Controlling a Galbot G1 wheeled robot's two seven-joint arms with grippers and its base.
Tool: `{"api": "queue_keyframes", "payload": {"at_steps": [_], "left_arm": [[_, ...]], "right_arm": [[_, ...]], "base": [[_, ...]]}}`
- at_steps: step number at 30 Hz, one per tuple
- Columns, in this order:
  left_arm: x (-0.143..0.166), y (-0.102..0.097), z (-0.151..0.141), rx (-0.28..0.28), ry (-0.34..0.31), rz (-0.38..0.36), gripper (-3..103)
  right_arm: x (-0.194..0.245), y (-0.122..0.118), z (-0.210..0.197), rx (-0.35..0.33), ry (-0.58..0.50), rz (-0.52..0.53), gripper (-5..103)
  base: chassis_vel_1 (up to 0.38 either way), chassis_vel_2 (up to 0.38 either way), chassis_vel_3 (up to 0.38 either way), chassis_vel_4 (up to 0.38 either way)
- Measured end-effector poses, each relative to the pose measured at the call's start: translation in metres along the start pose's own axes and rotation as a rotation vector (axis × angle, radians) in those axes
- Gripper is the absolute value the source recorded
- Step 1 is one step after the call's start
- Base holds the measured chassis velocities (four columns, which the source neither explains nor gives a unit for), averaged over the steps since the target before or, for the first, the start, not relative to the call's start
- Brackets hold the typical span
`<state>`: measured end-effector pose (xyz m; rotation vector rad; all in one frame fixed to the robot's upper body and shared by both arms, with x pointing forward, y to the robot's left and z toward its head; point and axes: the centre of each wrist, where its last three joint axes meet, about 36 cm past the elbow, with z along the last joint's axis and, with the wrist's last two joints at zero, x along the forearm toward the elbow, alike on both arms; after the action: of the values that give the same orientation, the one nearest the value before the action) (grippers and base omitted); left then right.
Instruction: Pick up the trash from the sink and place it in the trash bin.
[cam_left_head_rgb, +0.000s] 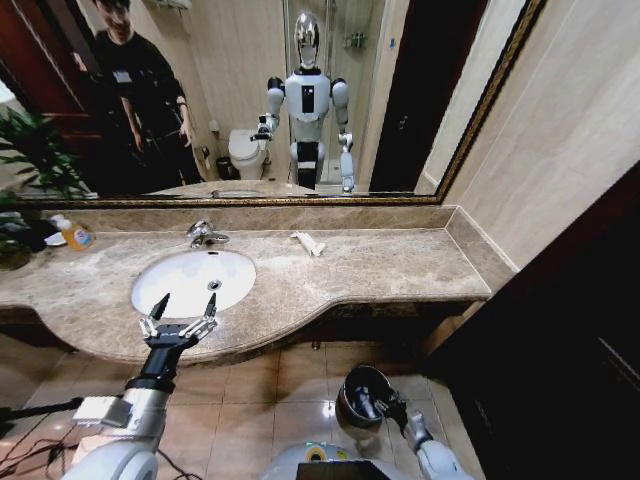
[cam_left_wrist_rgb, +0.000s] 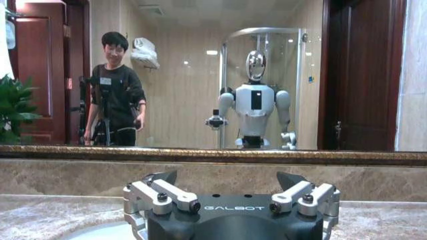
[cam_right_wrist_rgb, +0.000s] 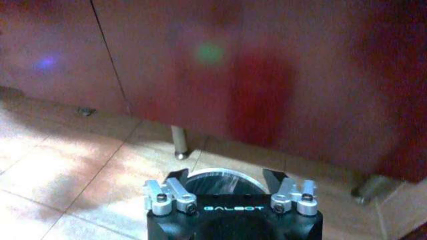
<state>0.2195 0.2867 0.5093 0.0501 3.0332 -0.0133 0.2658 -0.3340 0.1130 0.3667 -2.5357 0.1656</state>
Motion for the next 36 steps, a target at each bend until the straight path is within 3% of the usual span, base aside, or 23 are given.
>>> {"api": "queue_keyframes", "payload": {"at_steps": [2, 4, 8, 14, 18, 24, 31, 36], "left_arm": [[0.0, 0.0, 0.0, 0.0, 0.0, 0.0, 100], [0.0, 0.0, 0.0, 0.0, 0.0, 0.0, 100], [0.0, 0.0, 0.0, 0.0, 0.0, 0.0, 100], [0.0, 0.0, 0.0, 0.0, 0.0, 0.0, 100], [0.0, 0.0, 0.0, 0.0, 0.0, 0.0, 100], [0.0, 0.0, 0.0, 0.0, 0.0, 0.0, 100], [0.0, 0.0, 0.0, 0.0, 0.0, 0.0, 100], [0.0, 0.0, 0.0, 0.0, 0.0, 0.0, 100]], "right_arm": [[0.001, -0.003, -0.009, 0.002, -0.005, -0.001, 79], [0.003, -0.006, -0.022, -0.001, -0.013, -0.005, 89], [0.007, -0.009, -0.039, -0.001, -0.023, -0.025, 99], [0.014, -0.014, -0.055, -0.011, -0.04, -0.05, 100], [0.024, -0.03, -0.06, -0.001, -0.051, -0.083, 100], [0.037, -0.034, -0.074, -0.029, -0.08, -0.062, 100], [0.078, -0.029, -0.134, -0.035, -0.212, -0.043, 100], [0.135, -0.024, -0.199, -0.025, -0.354, -0.039, 100]], "base": [[0.0, 0.0, 0.0, 0.0], [0.0, 0.0, 0.0, 0.0], [0.0, 0.0, 0.0, 0.0], [0.0, 0.0, 0.0, 0.0], [0.0, 0.0, 0.0, 0.0], [0.0, 0.0, 0.0, 0.0], [0.0, 0.0, 0.0, 0.0], [0.0, 0.0, 0.0, 0.0]]}}
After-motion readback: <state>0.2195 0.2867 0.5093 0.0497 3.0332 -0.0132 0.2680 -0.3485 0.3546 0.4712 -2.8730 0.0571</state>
